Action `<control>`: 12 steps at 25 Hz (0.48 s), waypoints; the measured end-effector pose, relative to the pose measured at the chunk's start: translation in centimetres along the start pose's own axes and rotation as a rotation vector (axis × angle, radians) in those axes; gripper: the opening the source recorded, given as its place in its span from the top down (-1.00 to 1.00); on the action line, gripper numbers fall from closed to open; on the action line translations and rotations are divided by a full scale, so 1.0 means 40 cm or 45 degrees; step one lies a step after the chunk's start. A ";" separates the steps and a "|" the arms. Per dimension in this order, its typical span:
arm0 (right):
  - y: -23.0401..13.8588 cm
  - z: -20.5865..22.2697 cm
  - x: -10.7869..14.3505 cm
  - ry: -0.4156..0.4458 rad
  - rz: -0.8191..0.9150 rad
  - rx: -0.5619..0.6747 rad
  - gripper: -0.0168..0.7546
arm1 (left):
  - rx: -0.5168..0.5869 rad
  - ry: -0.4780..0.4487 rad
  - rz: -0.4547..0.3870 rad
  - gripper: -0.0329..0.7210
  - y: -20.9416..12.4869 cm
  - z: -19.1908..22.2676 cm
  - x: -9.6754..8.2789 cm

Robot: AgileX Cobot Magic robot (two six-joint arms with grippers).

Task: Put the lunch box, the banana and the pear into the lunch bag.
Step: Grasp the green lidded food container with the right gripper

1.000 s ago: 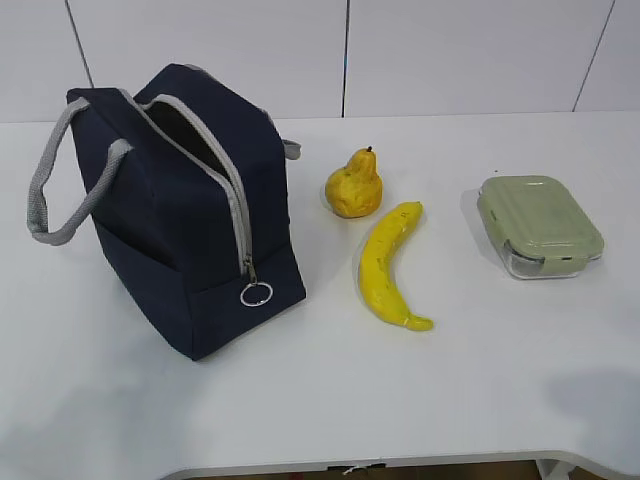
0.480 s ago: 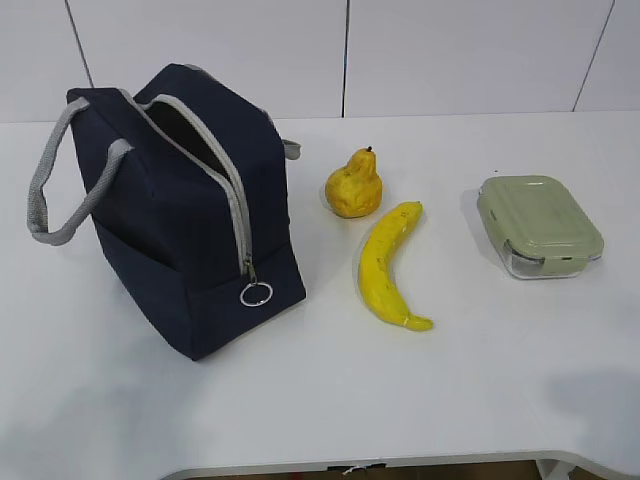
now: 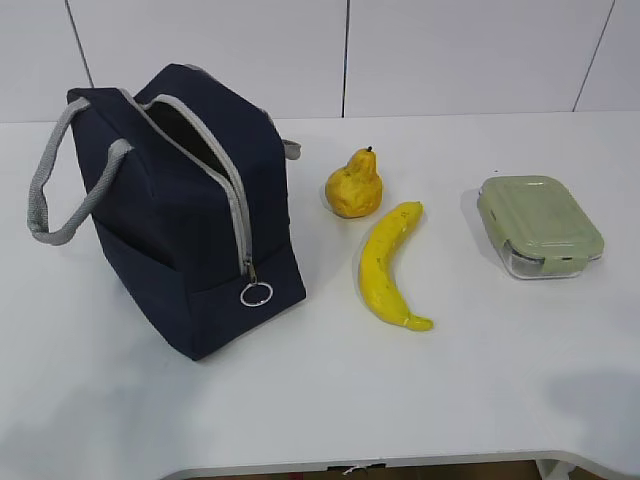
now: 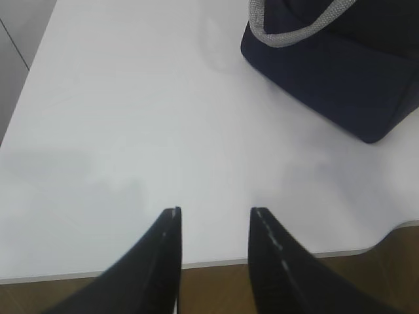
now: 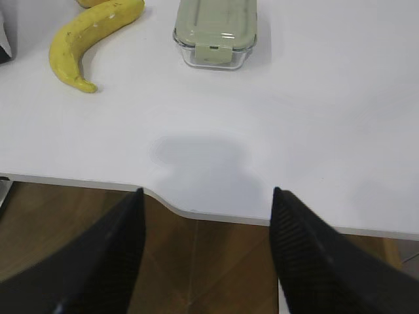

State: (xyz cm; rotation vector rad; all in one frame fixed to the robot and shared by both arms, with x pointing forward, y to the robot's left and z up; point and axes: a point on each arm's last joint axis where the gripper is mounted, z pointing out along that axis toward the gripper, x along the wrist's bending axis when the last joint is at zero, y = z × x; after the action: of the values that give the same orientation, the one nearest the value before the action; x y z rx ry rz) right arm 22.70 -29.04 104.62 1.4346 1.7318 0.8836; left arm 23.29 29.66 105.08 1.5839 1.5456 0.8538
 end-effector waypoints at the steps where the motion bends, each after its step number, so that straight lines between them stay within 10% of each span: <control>1: 0.000 0.000 0.000 0.000 0.000 0.000 -0.33 | 0.000 0.000 0.000 0.27 0.000 0.000 0.000; 12: 0.000 0.000 0.000 0.000 0.000 0.000 -0.33 | 0.000 0.000 0.000 0.27 0.000 0.000 0.000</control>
State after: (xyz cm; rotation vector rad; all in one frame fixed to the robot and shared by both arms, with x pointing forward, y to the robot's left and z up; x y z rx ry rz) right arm 22.70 -29.04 104.62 1.4346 1.7318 0.8836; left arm 23.29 29.66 105.08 1.5839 1.5456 0.8538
